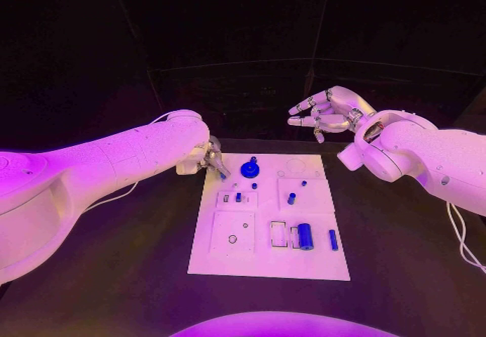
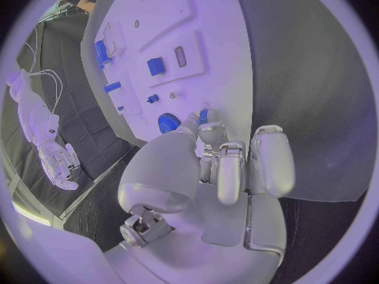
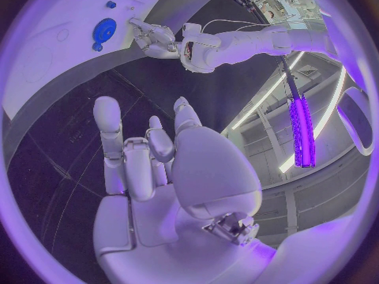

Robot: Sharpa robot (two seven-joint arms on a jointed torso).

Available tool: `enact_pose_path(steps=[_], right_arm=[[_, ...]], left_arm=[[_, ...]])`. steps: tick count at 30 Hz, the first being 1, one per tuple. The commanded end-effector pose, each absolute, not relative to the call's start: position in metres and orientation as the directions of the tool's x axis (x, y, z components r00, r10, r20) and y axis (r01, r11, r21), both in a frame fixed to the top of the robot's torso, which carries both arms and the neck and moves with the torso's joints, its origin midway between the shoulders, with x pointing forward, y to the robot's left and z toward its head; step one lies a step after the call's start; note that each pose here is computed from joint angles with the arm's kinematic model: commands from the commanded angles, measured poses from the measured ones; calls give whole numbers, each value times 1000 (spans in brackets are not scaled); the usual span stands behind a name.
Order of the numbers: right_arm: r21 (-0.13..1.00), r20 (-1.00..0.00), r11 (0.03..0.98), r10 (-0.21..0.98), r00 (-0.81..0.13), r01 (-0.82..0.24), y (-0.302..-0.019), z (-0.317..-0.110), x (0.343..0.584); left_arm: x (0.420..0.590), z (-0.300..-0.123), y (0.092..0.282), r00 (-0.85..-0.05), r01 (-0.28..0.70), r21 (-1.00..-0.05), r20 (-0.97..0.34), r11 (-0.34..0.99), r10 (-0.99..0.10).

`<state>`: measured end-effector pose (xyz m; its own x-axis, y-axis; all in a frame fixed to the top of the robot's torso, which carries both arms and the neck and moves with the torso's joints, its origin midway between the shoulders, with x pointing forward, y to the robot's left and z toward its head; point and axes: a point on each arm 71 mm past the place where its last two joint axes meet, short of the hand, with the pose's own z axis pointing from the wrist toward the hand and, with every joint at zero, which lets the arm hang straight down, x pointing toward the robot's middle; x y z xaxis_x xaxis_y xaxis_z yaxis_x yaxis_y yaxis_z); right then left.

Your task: Assemble the parts on the task board

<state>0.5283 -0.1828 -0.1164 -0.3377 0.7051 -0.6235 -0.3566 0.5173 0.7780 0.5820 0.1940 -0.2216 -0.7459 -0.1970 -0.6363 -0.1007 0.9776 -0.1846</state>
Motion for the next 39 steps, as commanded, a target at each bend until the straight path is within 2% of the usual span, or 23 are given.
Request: enact_pose_path(steps=[1,9,20,30,39], right_arm=[[778,-624,516,701,-346,-359,-182,-115,529],[778,-625,519,699,-348,-355,-184,-116,529],[777,-626,524,698,-347,-347,-187,-117,530],[775,-629,528,695,-348,-348,-188,-117,531],[772,-634,532,689,-353,-349,-187,-118,532]], left_arm=[[583,-220,194,-730,-113,-251,-635,961,-252],[581,-219,203,-714,-165,-335,-608,928,-347],[562,-217,210,-697,-196,-416,-578,888,-425],[532,-225,214,-672,-170,-415,-615,894,-413],[513,-235,212,-650,-124,-403,-657,907,-381]])
